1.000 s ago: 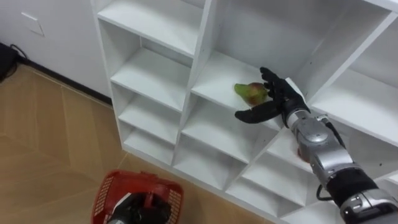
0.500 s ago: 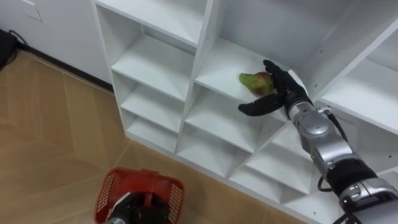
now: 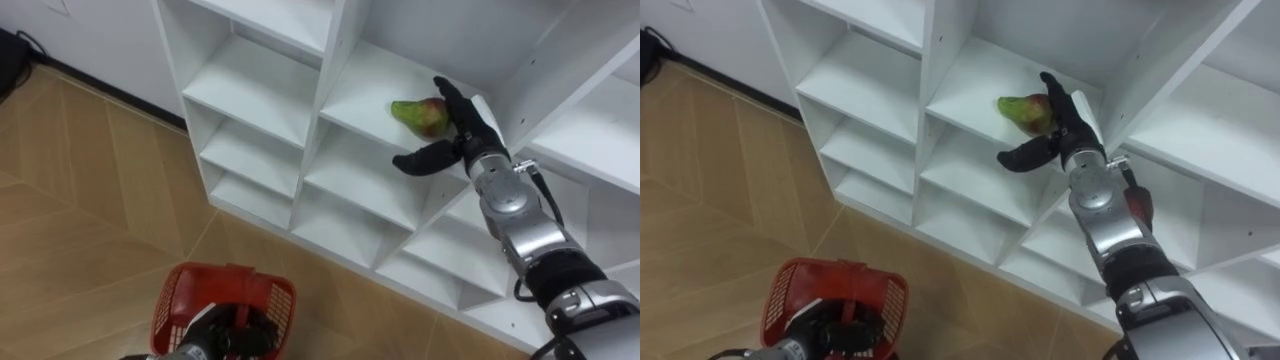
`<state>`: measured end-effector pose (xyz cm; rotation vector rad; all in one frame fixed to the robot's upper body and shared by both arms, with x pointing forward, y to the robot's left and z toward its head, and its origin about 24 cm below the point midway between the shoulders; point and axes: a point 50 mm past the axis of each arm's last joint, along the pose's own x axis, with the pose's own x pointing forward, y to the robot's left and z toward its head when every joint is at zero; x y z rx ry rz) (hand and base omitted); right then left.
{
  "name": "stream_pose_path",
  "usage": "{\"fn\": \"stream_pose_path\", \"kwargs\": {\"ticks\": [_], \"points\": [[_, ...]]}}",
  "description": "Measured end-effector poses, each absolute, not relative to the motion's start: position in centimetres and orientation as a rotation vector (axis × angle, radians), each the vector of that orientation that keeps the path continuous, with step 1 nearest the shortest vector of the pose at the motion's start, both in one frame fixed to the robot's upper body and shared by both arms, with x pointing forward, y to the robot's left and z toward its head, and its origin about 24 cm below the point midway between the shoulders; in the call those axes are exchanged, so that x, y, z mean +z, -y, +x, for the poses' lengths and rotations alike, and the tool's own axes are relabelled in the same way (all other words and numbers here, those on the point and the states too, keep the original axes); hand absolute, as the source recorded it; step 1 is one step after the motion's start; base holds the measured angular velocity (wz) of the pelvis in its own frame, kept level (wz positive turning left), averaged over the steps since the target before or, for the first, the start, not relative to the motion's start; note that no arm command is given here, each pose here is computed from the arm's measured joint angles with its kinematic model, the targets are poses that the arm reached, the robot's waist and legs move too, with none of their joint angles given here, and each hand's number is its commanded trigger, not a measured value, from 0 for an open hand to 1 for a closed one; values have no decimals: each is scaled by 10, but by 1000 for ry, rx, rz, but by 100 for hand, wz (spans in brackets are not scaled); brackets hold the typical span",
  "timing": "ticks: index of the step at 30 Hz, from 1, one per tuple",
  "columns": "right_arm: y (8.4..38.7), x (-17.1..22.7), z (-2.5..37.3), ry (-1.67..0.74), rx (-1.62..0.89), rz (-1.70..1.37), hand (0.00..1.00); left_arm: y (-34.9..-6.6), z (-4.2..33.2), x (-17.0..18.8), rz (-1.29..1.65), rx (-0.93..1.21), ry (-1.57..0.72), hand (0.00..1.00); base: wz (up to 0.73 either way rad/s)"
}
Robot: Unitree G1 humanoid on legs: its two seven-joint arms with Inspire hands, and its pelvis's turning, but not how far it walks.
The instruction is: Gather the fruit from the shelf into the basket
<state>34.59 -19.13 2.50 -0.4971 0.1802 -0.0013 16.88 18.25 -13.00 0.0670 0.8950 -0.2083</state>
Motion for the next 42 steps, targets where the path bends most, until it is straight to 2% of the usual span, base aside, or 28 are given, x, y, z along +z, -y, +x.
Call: {"fn": "stream_pose_path", "kwargs": {"ticks": [10,11,12,13,14,15,25,42], "points": [[192,25,346,-162,-31,-524,0,-178,175,-129,65,-207,-886,100,0],[193,25,345,-162,-35,-523,3,-177,174,-129,66,-202,-887,100,0],[193,25,345,-162,-36,-522,10,-177,174,-130,66,-199,-889,100,0],[193,25,345,-161,-37,-522,70,-176,173,-131,65,-193,-894,100,0],[193,25,345,-160,-39,-522,76,-176,173,-131,66,-187,-895,100,0],[193,25,345,-159,-40,-522,99,-176,173,-131,66,-186,-894,100,0],[199,35,353,-135,-115,-465,100,-165,178,-130,90,-207,-881,100,0],[197,40,357,-136,-85,-446,100,-164,178,-130,95,-211,-882,100,0]]}}
